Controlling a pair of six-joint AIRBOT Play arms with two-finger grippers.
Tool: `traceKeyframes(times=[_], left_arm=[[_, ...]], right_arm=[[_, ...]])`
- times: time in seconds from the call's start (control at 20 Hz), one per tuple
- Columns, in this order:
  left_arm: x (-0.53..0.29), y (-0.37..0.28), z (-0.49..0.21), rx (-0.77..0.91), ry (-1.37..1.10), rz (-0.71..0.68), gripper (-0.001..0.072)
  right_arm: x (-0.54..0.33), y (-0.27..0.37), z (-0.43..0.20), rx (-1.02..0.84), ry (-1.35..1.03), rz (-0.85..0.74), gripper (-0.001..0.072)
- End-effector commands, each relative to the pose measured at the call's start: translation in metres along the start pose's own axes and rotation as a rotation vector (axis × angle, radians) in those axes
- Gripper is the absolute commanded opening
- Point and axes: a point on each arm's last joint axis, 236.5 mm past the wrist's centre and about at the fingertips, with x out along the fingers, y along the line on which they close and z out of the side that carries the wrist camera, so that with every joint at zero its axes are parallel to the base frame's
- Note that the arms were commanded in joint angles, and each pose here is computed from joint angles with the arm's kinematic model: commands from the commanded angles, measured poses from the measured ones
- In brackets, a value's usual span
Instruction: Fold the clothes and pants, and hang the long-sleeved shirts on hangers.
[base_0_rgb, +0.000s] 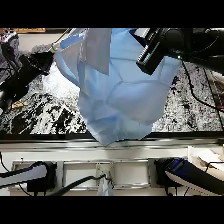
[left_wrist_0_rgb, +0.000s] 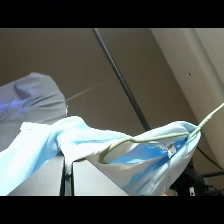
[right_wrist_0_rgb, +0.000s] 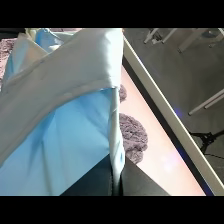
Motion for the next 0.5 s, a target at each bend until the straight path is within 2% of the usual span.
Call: traceKeyframes(times=[0.0,0.15,0.45], left_arm=[[0.0,0.0,0.001,-0.07,0.005,0.012,0.0011],[-0.001,-0.01,0.01,-0.068,0.003,-0.003,0.0011],[0.002,-0.044,0.021,0.042,0.033,-0.041,0.0011]], right_arm=[[-0.001,-0.001,-0.005,-0.026,0.022,-0.004,0.0018],[-0.001,0.001,-0.015,-0.082,0.062,0.009,0.0018],[-0.002,-0.005,-0.029,-0.133,0.123,-0.012,0.0018]])
